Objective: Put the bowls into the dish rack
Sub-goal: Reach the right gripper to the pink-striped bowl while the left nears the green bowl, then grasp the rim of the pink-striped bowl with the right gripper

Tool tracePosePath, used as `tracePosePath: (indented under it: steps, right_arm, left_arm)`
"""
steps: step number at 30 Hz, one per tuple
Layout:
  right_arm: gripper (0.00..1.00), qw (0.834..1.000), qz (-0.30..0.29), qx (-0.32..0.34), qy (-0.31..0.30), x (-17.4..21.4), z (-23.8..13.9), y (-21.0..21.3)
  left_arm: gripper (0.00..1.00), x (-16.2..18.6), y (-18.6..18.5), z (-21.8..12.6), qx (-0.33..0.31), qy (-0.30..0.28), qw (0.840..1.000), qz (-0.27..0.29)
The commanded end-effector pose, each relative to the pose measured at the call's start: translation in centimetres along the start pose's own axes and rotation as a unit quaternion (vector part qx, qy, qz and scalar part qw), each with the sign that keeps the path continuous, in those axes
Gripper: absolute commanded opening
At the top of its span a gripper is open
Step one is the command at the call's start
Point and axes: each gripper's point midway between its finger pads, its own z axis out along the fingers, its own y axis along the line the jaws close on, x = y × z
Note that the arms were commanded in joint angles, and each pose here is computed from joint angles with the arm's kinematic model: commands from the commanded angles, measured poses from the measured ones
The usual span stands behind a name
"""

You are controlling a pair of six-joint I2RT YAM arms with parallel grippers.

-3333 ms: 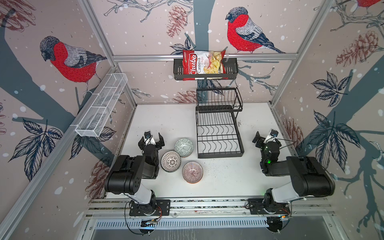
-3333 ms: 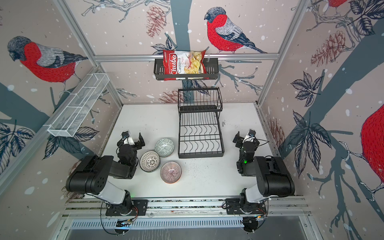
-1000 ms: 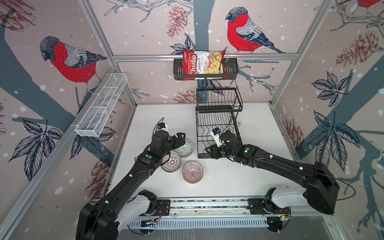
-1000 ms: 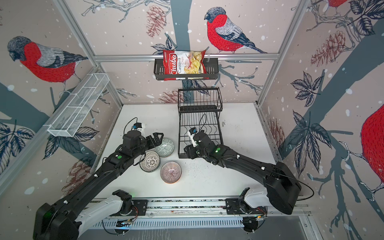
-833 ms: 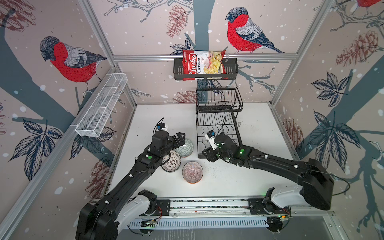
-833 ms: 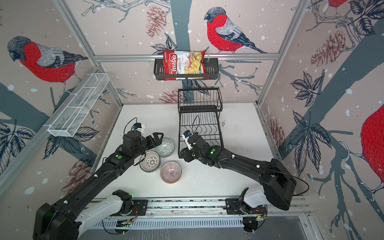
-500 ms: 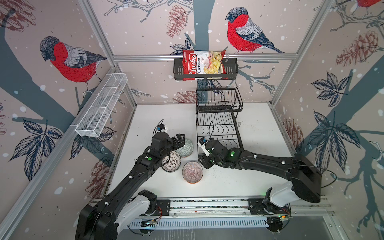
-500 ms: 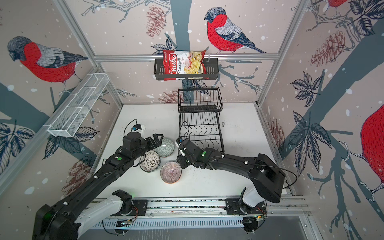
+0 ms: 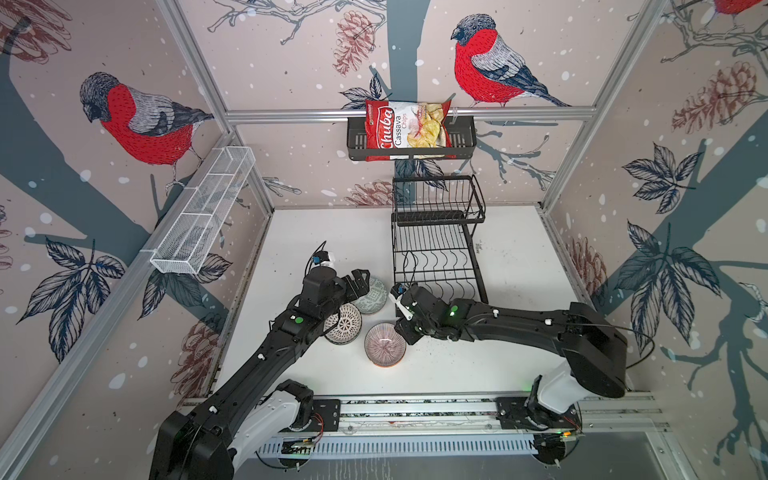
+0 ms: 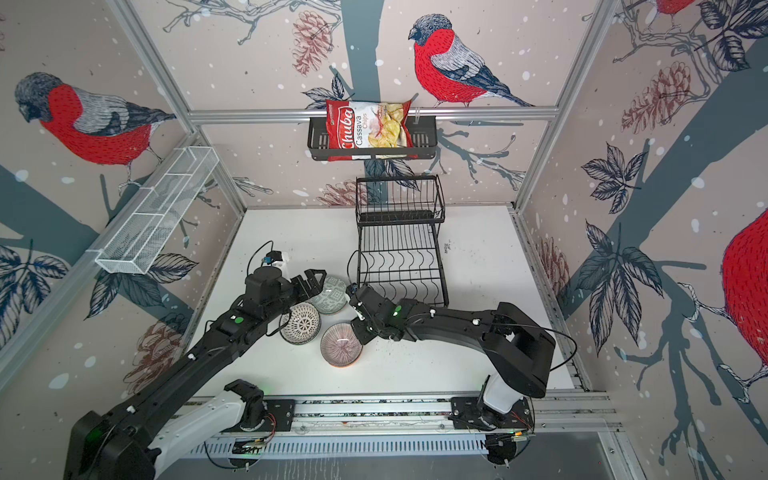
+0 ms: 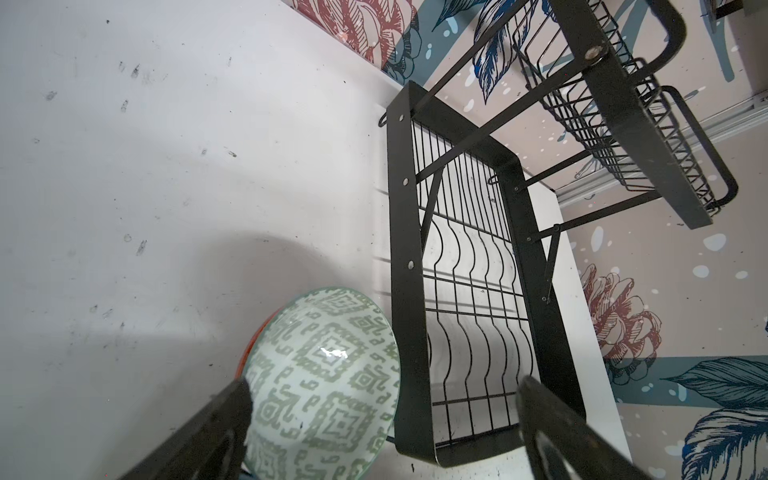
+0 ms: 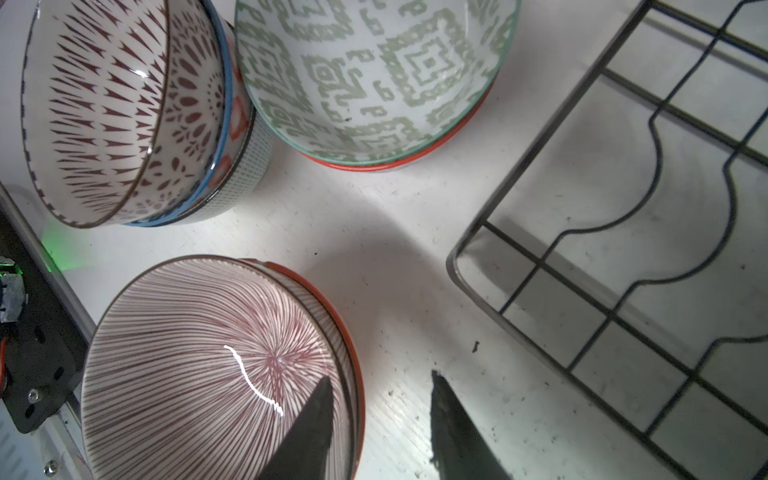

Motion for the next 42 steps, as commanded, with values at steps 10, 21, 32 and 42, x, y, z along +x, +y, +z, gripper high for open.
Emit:
tracePosePath:
  steps: [10,21,32,42]
  right_arm:
    - [0.29,1.000,-0.015,-0.006,0.005,0.1,0.7,1.1]
    - [0.13,1.000,-0.014,0.005,-0.008,-0.6,0.4,1.1]
    - [0.09,1.000,-0.019,-0.002,-0.016,-1.1,-0.1,1.4]
    - [0.13,1.000,-0.019,-0.004,-0.008,-0.7,0.5,1.4]
  left_arm:
    - [0.98,0.0,-0.4,0.1,0.014,-0.003,1.000,0.003]
    - [0.98,0.3,-0.3,0.3,0.016,0.001,1.000,0.002]
    - [0.98,0.4,-0.2,0.4,0.013,0.003,1.000,0.003]
    - [0.98,0.5,-0.1,0.4,0.011,0.005,1.000,0.003]
